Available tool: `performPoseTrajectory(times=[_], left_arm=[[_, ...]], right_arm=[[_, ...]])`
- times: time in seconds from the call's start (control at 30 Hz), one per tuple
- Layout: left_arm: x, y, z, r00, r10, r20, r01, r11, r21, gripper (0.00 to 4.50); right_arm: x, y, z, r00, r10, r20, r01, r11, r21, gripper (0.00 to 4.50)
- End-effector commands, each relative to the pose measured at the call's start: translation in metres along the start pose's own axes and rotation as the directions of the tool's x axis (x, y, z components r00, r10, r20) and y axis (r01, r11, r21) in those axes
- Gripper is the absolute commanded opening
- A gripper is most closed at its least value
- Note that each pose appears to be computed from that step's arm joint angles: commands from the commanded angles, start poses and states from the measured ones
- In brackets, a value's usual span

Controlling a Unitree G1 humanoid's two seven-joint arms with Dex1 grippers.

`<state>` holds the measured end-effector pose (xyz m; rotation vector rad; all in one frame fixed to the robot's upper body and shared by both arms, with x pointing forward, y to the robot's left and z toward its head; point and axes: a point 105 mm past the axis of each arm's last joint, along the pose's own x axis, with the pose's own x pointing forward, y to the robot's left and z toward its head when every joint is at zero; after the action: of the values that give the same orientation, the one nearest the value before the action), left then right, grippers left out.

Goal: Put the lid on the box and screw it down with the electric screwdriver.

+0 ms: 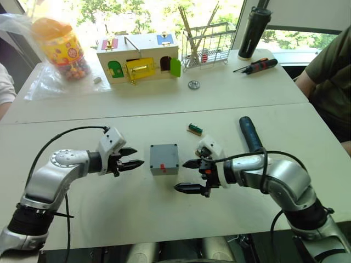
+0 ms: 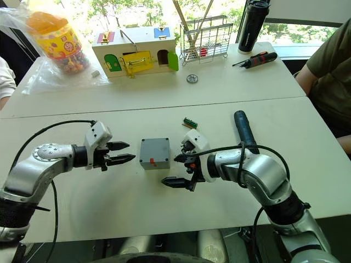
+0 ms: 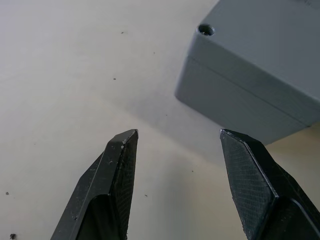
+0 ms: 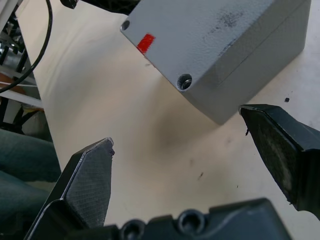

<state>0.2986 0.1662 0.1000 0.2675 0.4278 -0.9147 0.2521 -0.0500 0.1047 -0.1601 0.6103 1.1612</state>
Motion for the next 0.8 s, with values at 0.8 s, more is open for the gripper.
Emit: performPoseTrajectory(times=[0.8], left_arm=[[-0.003, 0.048, 0.01, 0.997, 0.083, 0.007, -0.083, 0.988, 0.131, 2.67]], right_arm=[[-0.01, 0.005, 0.029, 0.995, -0.089, 0.041, 0.095, 0.98, -0.177, 4.48]])
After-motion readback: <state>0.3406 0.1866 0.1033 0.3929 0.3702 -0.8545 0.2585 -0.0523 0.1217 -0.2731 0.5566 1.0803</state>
